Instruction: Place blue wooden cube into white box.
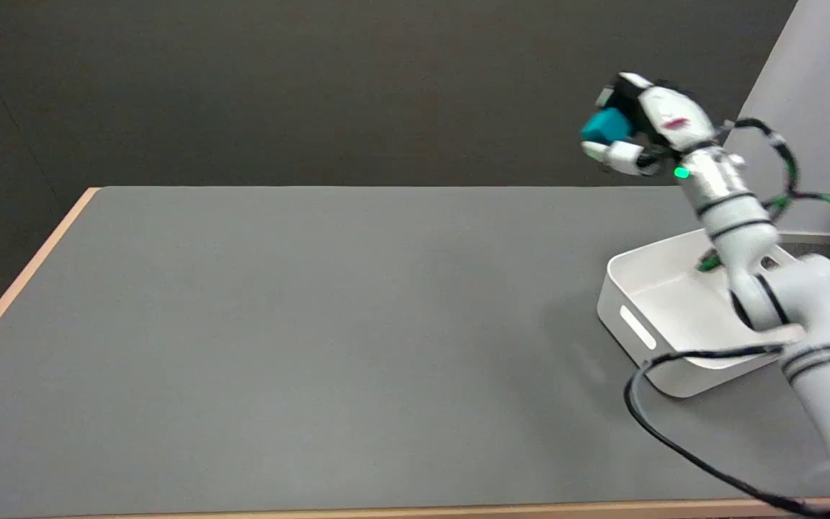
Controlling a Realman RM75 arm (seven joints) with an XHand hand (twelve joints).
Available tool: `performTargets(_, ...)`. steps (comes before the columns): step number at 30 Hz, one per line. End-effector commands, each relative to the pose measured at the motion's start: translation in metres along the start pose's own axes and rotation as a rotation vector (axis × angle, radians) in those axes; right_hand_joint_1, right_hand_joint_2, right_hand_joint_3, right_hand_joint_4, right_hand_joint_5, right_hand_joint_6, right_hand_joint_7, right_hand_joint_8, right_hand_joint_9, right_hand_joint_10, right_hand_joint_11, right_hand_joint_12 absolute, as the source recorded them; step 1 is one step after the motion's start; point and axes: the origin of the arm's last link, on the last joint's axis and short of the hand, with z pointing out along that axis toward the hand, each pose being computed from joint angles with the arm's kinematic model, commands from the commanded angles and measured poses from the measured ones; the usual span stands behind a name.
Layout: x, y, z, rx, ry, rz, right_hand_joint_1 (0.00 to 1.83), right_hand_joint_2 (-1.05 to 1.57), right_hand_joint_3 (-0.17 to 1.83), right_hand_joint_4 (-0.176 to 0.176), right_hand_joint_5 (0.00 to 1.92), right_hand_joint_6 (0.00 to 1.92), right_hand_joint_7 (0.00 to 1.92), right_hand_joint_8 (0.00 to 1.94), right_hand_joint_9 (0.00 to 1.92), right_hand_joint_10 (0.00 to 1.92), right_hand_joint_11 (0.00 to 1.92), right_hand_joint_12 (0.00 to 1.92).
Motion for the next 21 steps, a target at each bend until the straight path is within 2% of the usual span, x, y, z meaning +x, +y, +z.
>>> performTargets(1,0.061,0.112,-0.173,-0.541,0.156,0.064,1.16,1.08,0.48,-0.176,0.62,1.61,0.67,1.61,0.83,1.82,0.6,1.92)
performTargets(5,0.063,0.122,-0.21,-0.627,0.178,0.108,1.17,1.07,0.5,-0.176,0.64,1.6,0.68,1.6,0.84,1.82,0.63,1.92)
performTargets(12,0.055,0.122,-0.256,-0.681,0.233,0.23,1.17,1.03,0.55,-0.176,0.66,1.58,0.71,1.58,0.86,1.83,0.68,1.91)
performTargets(16,0.044,0.118,-0.267,-0.687,0.215,0.273,1.18,1.01,0.58,-0.176,0.67,1.58,0.72,1.58,0.88,1.84,0.7,1.88)
performTargets(21,0.018,0.108,-0.261,-0.671,0.114,0.26,1.18,0.98,0.63,-0.176,0.69,1.57,0.74,1.58,0.89,1.86,0.73,1.85)
